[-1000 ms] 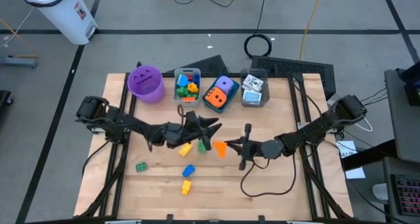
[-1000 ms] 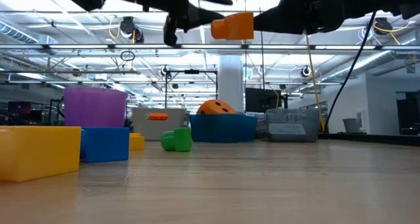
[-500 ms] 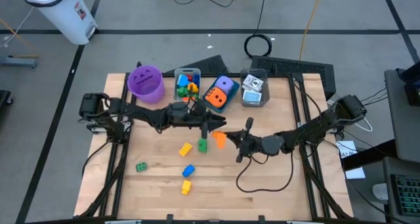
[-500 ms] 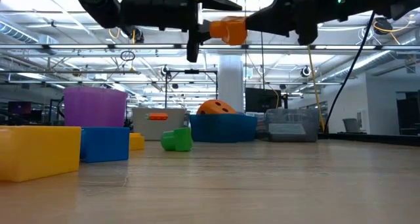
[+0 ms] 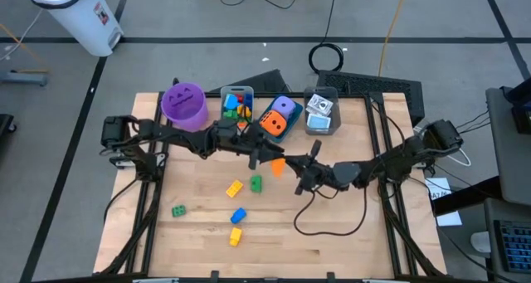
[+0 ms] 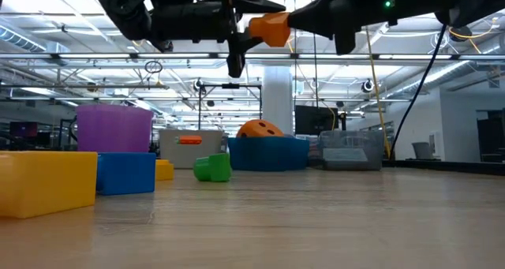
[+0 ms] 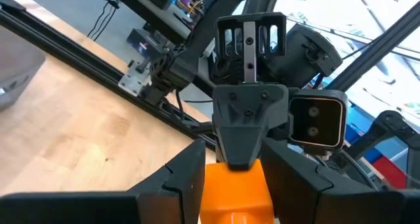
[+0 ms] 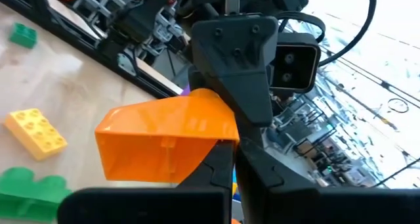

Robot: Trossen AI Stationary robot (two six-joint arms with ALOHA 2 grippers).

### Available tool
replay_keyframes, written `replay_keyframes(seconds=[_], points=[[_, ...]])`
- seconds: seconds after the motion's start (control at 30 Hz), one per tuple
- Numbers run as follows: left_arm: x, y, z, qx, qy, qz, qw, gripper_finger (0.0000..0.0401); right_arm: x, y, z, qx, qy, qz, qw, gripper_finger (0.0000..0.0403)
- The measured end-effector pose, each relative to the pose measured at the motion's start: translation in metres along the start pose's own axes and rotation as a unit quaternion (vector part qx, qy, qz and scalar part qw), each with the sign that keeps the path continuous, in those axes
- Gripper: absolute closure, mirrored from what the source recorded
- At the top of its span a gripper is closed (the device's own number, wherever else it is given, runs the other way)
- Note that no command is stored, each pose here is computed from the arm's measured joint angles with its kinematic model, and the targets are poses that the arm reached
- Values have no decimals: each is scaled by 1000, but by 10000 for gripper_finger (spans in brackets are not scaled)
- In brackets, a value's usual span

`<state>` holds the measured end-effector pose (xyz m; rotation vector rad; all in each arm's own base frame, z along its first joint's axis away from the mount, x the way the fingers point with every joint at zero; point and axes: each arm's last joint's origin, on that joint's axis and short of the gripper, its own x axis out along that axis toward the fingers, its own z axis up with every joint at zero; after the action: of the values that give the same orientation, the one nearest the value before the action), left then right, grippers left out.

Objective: Pick & Place Toys
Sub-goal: Put the orange game piece into the gray bin

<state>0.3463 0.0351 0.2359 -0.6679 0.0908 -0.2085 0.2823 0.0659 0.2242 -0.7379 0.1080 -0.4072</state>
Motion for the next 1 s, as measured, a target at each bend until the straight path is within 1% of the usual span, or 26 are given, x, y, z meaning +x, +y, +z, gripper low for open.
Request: replay_keyframes(seconds=[0.23,0.4,0.53,0.7,0.83,1.0], points=[[-6,11,8,1,9,-10,1000,249,9,-11,-8,-18,9,-24,1000,403],[-10,18,13,18,16,-17,1000,249,16,-19,-15,-20,19,-38,999,403],[-12,21,16,33,16,-16,999,249,21,-24,-19,-21,12,-33,999,403],[-15,27,20,40,10,-9,999,247,26,-31,-25,-21,15,-41,999,403],[-17,30,23,41,7,-4,999,230,30,-37,-29,-27,12,-47,998,403],[-17,33,18,34,28,-1,999,183,33,-45,-31,-19,10,-70,997,403]])
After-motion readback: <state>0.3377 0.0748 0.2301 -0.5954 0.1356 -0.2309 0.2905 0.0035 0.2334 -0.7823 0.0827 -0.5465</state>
